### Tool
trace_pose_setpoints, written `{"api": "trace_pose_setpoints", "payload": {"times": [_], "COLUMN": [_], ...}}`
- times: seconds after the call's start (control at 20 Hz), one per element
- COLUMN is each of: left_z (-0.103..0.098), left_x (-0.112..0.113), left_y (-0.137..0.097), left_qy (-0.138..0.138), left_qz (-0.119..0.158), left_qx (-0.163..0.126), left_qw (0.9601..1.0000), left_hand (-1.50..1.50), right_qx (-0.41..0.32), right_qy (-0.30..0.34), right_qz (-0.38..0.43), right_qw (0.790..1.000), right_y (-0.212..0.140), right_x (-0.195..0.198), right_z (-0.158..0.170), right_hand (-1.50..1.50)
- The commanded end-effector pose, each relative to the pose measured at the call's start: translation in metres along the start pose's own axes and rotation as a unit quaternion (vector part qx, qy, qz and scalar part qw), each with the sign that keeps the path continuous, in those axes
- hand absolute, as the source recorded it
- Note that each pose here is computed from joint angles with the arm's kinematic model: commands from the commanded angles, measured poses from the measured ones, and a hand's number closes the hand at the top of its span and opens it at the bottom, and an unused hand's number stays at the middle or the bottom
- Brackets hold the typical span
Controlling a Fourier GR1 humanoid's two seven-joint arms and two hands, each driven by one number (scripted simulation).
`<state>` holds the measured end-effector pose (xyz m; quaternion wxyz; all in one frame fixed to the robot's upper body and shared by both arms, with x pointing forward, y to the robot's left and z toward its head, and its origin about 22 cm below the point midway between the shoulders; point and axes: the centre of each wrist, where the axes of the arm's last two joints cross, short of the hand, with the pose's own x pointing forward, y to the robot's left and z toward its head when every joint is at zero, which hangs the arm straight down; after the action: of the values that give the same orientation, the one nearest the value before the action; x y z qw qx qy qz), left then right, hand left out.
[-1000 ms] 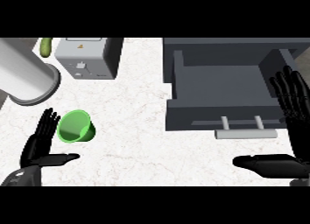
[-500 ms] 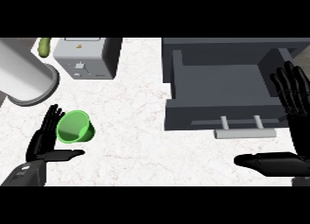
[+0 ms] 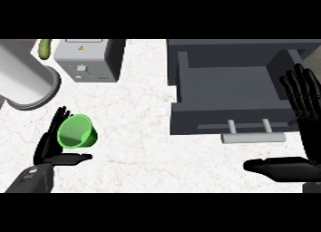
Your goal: Pick up the cup, place it into the drawer and close the drawer
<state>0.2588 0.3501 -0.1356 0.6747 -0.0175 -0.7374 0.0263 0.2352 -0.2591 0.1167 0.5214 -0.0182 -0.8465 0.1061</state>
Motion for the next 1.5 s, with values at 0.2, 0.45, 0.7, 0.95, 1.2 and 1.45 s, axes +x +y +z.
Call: {"api": "trace_pose_setpoints", "payload": {"times": [0.2,0.45,0.7,0.95,1.2,1.45], "left_z": [0.000,-0.005,-0.016,-0.022,-0.020,-0.020], "left_x": [-0.009,-0.005,0.000,-0.006,-0.003,0.005], "left_y": [-0.020,-0.019,-0.025,-0.054,-0.043,-0.027], "left_qy": [-0.054,-0.059,-0.053,-0.084,-0.142,-0.180], "left_qz": [0.092,0.137,0.175,0.197,0.163,0.142], "left_qx": [-0.052,-0.076,-0.109,-0.107,-0.032,0.036], "left_qw": [0.9930,0.9858,0.9771,0.9710,0.9758,0.9726], "left_hand": [-1.50,1.50,1.50,1.50,1.50,1.50], "right_qx": [0.002,0.004,0.006,0.005,0.005,-0.005], "right_qy": [0.009,0.003,0.007,0.008,0.005,0.007], "right_qz": [-0.005,-0.011,-0.006,-0.004,-0.001,-0.001], "right_qw": [1.000,1.000,1.000,1.000,1.000,1.000], "right_y": [-0.003,-0.005,-0.002,0.002,-0.005,-0.006], "right_x": [-0.011,-0.013,0.001,-0.012,-0.009,0.005], "right_z": [-0.008,0.006,-0.001,-0.002,0.001,-0.013], "right_hand": [-1.50,-1.50,-1.50,-1.50,-1.50,-1.50]}}
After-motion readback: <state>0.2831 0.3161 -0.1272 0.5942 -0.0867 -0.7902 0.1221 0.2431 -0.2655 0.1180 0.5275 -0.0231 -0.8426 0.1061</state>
